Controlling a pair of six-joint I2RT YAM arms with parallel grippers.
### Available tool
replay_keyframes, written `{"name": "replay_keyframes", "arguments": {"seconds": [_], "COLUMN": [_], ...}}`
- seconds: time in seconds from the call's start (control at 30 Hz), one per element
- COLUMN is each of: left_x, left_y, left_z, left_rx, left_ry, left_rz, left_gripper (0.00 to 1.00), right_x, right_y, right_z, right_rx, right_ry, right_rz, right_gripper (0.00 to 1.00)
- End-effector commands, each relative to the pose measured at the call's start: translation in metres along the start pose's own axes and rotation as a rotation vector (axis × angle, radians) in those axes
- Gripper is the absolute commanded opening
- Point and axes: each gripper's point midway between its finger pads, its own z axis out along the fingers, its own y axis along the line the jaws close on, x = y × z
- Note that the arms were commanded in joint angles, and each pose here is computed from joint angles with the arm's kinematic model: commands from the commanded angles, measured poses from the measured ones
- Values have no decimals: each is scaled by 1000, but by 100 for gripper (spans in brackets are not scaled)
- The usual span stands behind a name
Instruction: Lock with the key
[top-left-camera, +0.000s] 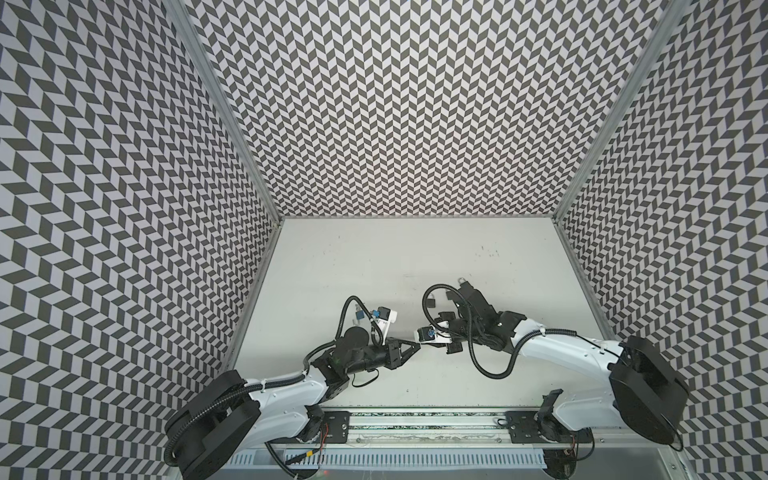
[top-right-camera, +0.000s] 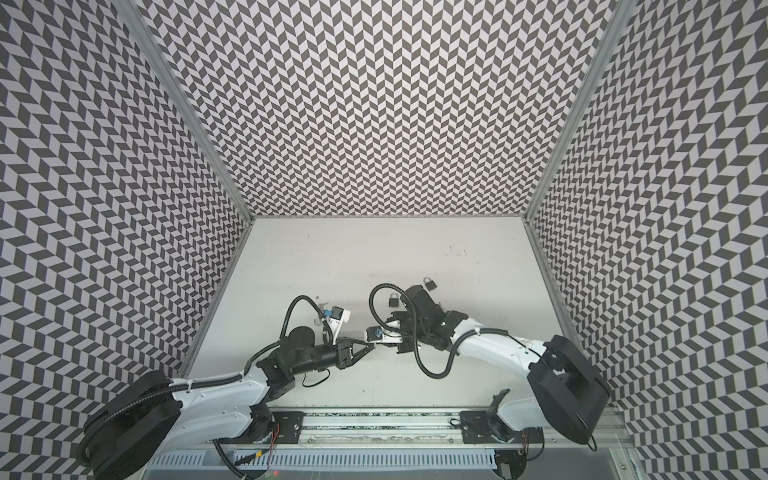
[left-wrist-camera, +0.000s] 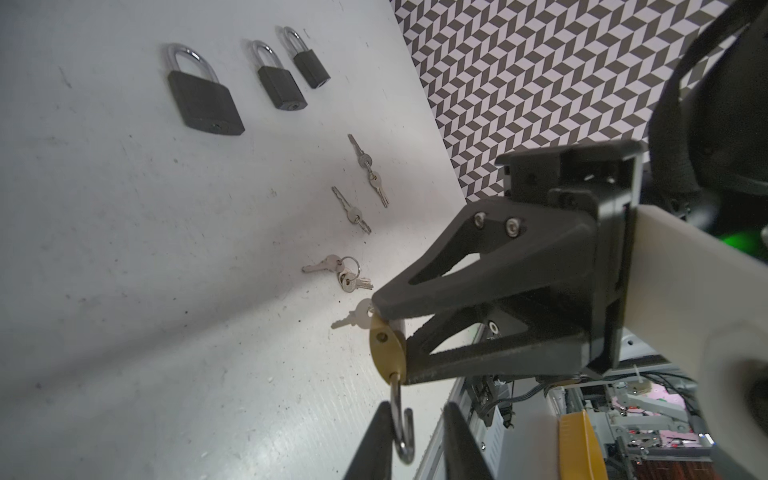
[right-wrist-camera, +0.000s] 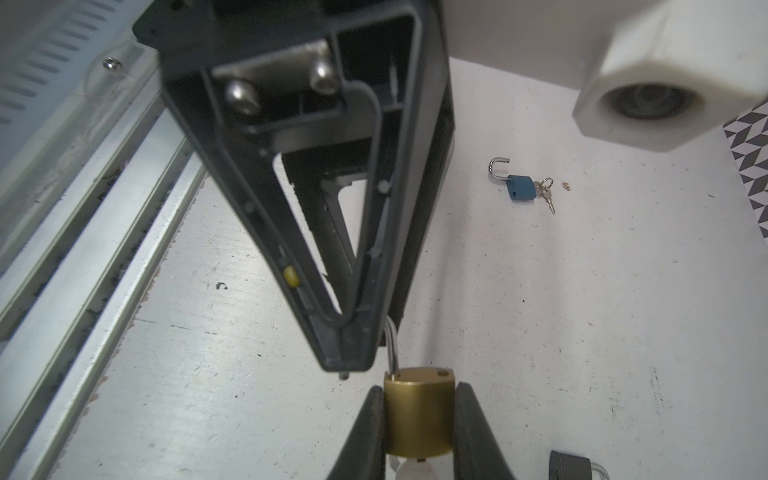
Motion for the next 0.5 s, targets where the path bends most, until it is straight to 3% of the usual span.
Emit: {"name": "replay_keyframes", "arguments": {"seconds": [0.0,0.23,0.33,0.4,0.47], "left_x": [-12,-12,-16,-21,-30], "left_y": [-15,-12,-13,-14,-17], "left_z": [3,2,-1,-4,-10], "left_rx": [40,15,-4,-23,-48], "left_ry": [-28,-27,-42,-56,-86], "left_rz": [22,15,27,49,78], "left_gripper": [15,1,0,0,0], "right_x": [-14,-14,-18,-24,-36], "right_y": [-6,-7,-9,-12,-22], "right_z": [-5,-6,-9,-13,-20], "right_rx": [29,34,43,59,99], "right_ry": [-60,-61,-71,-87,-123], "right_rz": [-24,-25,-25,-20,43], "right_gripper": [14,14,18,43,59]}}
